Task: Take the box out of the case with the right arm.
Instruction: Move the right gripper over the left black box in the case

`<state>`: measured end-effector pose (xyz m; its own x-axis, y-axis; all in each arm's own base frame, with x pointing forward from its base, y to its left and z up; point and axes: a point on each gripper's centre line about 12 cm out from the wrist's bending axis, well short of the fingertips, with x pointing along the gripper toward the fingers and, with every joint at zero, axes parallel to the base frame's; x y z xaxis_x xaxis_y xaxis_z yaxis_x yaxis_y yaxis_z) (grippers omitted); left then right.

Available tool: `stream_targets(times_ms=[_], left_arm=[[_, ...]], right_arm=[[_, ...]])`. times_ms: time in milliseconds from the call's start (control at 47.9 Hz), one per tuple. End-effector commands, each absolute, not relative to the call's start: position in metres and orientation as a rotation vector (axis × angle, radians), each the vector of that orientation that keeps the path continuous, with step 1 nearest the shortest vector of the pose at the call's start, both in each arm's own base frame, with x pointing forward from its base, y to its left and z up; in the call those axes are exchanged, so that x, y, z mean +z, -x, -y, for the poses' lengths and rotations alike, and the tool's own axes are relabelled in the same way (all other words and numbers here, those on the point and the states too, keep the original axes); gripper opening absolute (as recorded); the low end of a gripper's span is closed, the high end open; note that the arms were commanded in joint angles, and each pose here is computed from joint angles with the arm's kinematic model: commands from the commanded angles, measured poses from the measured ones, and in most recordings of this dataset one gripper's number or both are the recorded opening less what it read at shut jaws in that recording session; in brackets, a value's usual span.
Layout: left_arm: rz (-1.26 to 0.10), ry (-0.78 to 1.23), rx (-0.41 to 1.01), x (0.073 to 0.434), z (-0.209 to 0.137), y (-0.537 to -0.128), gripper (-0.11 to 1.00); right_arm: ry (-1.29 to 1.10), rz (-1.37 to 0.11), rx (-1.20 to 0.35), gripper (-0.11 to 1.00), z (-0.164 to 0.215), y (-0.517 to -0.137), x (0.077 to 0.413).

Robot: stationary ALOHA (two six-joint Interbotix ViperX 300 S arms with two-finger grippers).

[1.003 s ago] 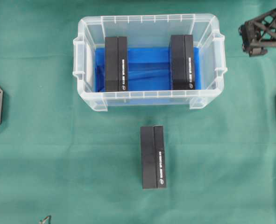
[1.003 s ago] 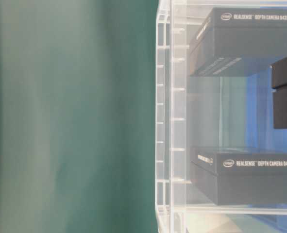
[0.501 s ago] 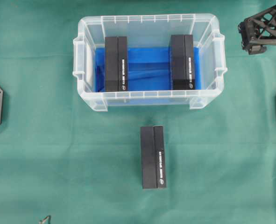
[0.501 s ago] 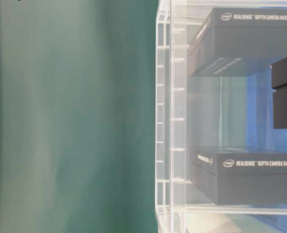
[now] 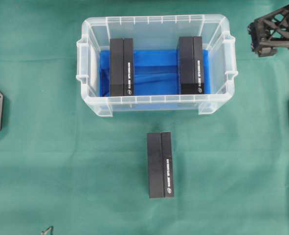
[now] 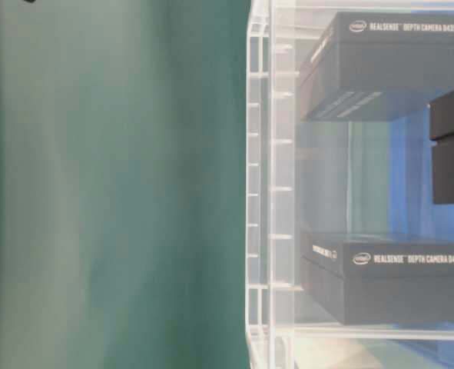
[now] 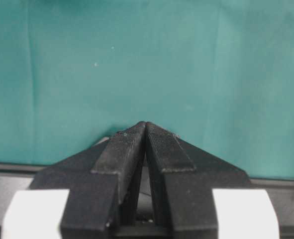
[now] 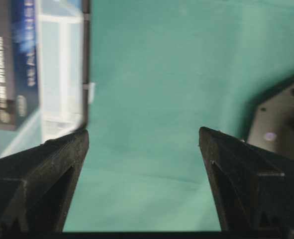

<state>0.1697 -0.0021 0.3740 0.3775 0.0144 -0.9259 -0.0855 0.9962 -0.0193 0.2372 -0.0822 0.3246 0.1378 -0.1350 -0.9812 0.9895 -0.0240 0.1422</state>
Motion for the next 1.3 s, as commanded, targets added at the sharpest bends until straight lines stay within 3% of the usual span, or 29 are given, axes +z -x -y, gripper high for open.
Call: stream_targets(times_ms=[0, 815, 1066, 1275], left_arm=[[-1.153, 0.068, 0.066, 0.383, 0.002, -0.171, 0.02], [-1.136, 0.069, 0.064, 0.386, 0.001, -0.165, 0.02], [-1.118, 0.07, 0.062, 0.39, 0.001, -0.16, 0.02], [-1.119, 0.069, 0.062, 0.39, 0.001, -0.16, 0.02]], right_arm=[[-1.22, -0.937, -1.139, 0.89, 0.085, -0.251, 0.334], [-1.185, -0.917, -0.982, 0.89, 0.09, -0.46, 0.34], [-1.207, -0.905, -0.935, 0.89, 0.088, -0.498, 0.332], [-1.211, -0.903, -0.926, 0.89, 0.089, -0.507, 0.328]])
